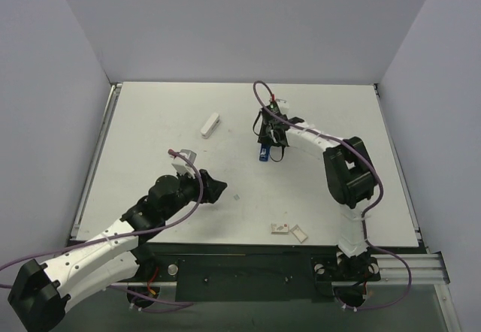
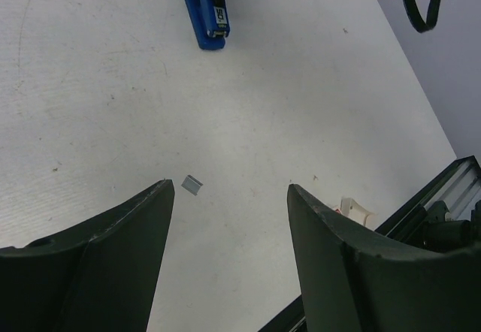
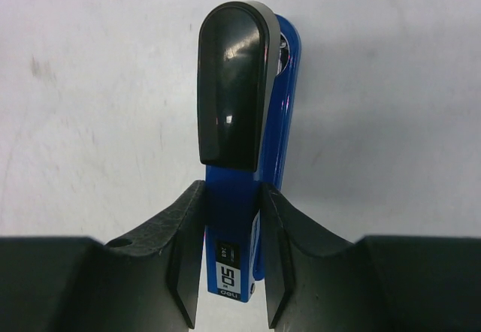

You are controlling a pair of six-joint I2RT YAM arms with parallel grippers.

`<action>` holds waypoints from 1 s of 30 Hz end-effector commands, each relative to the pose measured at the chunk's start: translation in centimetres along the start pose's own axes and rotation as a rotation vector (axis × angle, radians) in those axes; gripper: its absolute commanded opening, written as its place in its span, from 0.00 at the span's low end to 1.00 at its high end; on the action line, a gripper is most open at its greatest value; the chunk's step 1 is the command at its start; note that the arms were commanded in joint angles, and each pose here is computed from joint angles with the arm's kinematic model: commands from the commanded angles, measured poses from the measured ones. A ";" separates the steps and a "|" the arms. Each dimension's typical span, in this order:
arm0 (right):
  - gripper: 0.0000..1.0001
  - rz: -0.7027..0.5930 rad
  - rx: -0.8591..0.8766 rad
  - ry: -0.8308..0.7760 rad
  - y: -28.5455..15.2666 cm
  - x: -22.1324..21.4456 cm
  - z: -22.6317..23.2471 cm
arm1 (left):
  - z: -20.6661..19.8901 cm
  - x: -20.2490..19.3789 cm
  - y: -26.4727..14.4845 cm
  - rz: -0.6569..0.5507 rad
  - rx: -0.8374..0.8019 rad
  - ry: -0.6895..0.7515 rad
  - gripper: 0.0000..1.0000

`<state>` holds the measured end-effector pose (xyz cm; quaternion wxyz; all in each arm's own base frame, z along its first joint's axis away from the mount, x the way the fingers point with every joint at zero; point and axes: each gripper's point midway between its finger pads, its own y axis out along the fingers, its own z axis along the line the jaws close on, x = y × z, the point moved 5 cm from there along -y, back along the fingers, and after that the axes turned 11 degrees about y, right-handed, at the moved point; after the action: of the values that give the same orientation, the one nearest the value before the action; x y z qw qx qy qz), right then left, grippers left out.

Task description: Unload the staples from the stapler

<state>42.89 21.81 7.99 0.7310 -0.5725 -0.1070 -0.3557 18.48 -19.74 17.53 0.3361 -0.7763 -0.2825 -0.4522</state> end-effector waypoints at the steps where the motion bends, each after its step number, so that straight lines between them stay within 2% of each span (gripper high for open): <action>1: 0.00 -0.083 0.025 -0.069 -5.1 -0.6 0.8 | -0.1 0.1 -0.9 -0.006 0.005 -0.018 0.72; 8: 0.00 -0.089 0.042 -0.099 -9.3 -4.4 -1.1 | 0.2 -0.5 -1.9 0.013 0.026 -0.028 0.72; 17: 0.00 -0.169 -0.035 -0.270 -12.6 -7.5 -2.0 | 0.2 -1.1 -2.0 0.051 0.037 -0.031 0.72; 23: 0.00 -0.118 -0.018 -0.241 -12.1 -10.2 -3.1 | 0.1 -1.7 -1.5 0.083 0.038 -0.026 0.72; 30: 0.00 -0.077 0.033 -0.126 -11.7 -12.7 -3.3 | -0.3 -1.4 -1.0 0.094 0.043 -0.019 0.72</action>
<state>25.49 21.62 7.63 0.6929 -0.6266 -0.1996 -0.2956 16.44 -18.91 14.86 0.3854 -0.7884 -0.2424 -0.4136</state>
